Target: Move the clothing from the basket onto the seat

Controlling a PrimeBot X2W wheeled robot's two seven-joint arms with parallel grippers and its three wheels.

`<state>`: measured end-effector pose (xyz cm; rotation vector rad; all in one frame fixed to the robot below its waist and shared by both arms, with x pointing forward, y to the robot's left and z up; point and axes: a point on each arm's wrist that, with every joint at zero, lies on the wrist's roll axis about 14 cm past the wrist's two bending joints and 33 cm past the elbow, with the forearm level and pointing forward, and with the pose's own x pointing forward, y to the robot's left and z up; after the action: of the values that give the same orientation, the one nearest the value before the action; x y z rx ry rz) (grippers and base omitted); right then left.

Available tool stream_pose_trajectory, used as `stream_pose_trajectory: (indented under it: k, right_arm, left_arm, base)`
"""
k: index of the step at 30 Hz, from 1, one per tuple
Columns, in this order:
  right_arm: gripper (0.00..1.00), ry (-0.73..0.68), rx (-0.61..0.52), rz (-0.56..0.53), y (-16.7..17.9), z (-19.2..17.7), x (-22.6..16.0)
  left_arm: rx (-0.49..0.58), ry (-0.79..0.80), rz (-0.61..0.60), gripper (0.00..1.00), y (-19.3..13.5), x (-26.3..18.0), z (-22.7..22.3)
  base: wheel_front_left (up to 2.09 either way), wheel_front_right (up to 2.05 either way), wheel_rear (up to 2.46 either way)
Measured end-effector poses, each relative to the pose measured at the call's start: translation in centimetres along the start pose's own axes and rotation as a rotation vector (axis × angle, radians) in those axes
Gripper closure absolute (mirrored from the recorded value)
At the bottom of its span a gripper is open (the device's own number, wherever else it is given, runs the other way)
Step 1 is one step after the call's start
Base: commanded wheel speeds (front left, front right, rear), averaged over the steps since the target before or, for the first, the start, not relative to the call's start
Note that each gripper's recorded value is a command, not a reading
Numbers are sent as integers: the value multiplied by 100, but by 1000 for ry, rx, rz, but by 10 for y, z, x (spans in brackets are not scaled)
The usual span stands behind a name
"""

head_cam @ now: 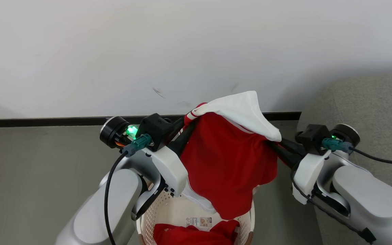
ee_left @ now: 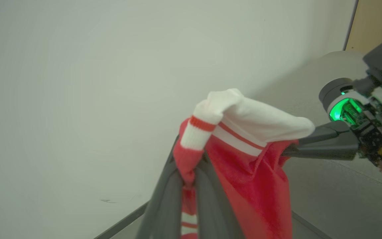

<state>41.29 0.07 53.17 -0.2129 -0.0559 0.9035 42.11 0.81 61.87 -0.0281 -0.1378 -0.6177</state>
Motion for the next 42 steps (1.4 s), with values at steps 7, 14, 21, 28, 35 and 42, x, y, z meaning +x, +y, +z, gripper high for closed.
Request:
stream_pose_trajectory:
  k: [7, 14, 21, 28, 35, 42]
  right_arm:
    - [100, -43, 1, -148, -40, 11, -30]
    - [100, -69, -38, -309, -84, 23, -70]
    - [100, -88, -76, -436, -108, 33, -113]
    - [100, -81, -120, -537, -122, 38, -154]
    - [100, -76, -156, -624, -126, 44, -194]
    - [100, -51, -191, -716, -124, 46, -238]
  left_arm:
    - [-34, -17, -57, 0, -22, 12, -8]
    - [-59, -44, -116, 0, -45, 22, -12]
    - [-80, -59, -176, 0, -68, 28, -17]
    - [-103, -58, -240, 0, -93, 30, -23]
    - [-113, -65, -314, 0, -120, 32, -26]
    - [-128, -90, -403, 0, -151, 35, -21]
  base:
    - [0, 0, 0]
    - [0, 0, 0]
    - [0, 0, 0]
    - [0, 0, 0]
    - [0, 0, 0]
    - [0, 0, 0]
